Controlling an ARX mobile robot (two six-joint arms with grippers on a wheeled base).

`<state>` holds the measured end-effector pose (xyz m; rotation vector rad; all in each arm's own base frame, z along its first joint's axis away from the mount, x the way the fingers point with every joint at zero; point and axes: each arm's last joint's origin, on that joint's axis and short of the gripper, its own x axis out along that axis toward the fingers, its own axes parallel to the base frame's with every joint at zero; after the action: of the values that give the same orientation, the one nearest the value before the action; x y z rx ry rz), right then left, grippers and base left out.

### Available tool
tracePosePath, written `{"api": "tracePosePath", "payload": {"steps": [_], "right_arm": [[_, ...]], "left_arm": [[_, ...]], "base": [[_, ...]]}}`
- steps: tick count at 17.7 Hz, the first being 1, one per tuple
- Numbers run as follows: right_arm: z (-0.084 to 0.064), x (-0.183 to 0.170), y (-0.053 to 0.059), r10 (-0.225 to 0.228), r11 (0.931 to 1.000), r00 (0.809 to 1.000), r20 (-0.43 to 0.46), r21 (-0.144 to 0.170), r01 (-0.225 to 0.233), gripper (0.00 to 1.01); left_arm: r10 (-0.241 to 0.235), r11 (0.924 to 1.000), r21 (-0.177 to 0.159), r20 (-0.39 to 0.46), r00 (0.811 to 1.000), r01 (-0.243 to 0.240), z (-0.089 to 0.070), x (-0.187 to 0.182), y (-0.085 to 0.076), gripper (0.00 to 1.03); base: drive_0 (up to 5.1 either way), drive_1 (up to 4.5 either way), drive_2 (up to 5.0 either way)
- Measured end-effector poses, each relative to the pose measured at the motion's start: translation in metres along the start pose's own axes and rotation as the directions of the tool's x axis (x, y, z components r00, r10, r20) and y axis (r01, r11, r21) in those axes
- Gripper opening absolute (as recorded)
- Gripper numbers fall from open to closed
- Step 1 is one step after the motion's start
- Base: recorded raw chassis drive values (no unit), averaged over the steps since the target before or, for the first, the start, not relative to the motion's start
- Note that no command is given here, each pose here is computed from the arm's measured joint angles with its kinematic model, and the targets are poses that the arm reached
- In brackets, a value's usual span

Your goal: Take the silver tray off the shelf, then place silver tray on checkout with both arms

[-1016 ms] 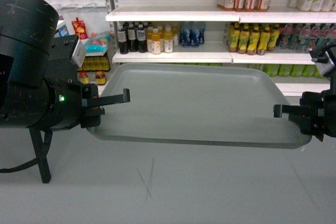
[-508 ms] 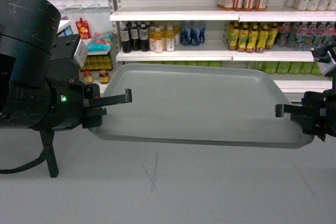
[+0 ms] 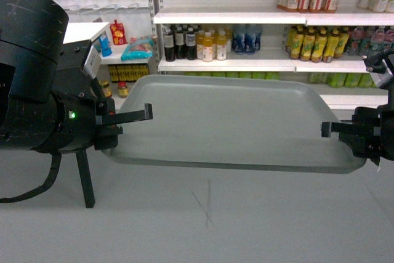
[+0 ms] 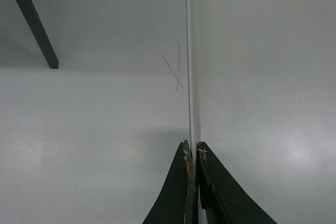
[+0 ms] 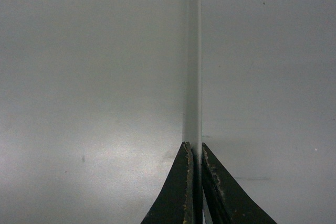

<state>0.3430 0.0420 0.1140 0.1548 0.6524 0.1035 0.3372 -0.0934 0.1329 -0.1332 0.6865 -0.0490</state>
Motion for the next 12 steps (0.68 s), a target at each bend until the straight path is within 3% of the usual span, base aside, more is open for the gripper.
{"api": "tracePosePath", "payload": {"steps": [12], "right_arm": [[0.0001, -0.0001, 0.0001, 0.0, 1.0, 1.0, -0.001, 0.0, 0.0, 0.02]], "left_arm": [[0.0, 1.0, 0.0, 0.002, 1.0, 0.0, 0.0002, 0.0, 0.0001, 0.03]], "base": [[-5.0, 2.49, 2.5]]}}
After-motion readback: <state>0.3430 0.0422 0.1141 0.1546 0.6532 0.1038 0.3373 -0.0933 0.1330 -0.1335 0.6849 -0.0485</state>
